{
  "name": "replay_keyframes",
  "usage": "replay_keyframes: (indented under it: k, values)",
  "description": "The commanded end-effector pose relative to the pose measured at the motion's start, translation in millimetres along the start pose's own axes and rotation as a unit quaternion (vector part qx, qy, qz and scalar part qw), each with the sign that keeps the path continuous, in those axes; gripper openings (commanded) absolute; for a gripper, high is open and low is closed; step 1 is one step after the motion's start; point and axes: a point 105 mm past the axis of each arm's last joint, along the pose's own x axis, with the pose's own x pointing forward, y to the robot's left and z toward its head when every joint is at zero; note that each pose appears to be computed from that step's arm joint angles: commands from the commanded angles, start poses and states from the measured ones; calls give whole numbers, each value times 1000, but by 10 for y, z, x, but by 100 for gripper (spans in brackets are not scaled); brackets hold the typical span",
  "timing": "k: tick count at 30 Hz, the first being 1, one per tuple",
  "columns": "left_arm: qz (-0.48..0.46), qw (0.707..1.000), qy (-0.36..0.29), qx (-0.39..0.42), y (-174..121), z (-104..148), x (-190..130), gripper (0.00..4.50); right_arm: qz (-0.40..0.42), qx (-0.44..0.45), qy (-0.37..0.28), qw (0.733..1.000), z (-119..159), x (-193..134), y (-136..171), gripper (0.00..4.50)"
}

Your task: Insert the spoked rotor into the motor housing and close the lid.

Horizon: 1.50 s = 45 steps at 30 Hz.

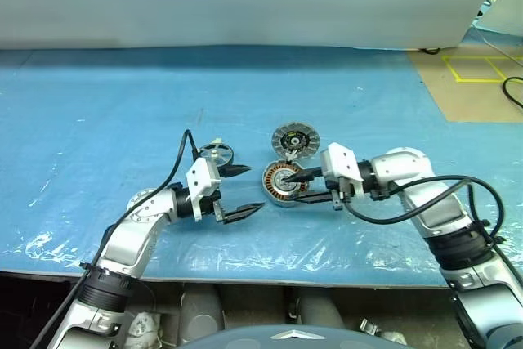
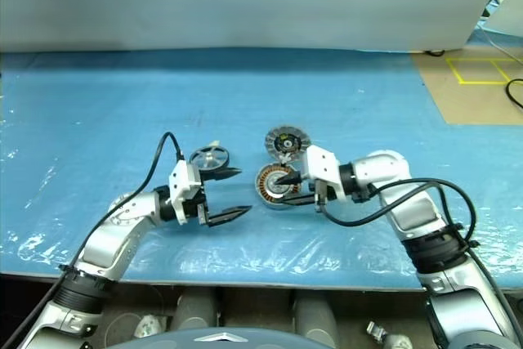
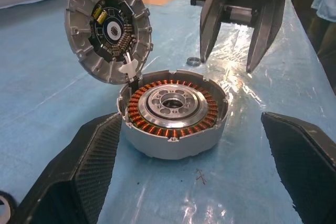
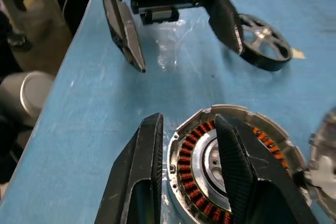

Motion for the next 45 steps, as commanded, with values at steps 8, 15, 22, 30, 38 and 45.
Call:
replay_keyframes:
  k: [8, 15, 22, 30, 38, 45]
  values:
    - [-33, 999, -25, -5, -88, 70, 122, 450, -151, 88, 2, 985, -147, -562, -62, 165]
    - [-35, 999, -28, -14, -127, 48, 139, 450, -236, 103, 35, 966, -361, -735, -145, 165]
    - [-27, 999, -30, -18, -147, 30, 142, 450, -250, 129, 57, 958, -570, -826, -103, 165]
    - [-23, 999, -28, -19, -136, 28, 123, 450, -268, 140, 76, 950, -709, -830, -135, 165]
    - [-21, 999, -24, -14, -102, 28, 104, 450, -277, 137, 85, 947, -749, -747, -175, 315]
    - [-19, 1000, -19, -15, -96, 11, 83, 450, -284, 130, 101, 945, -811, -760, -209, 385]
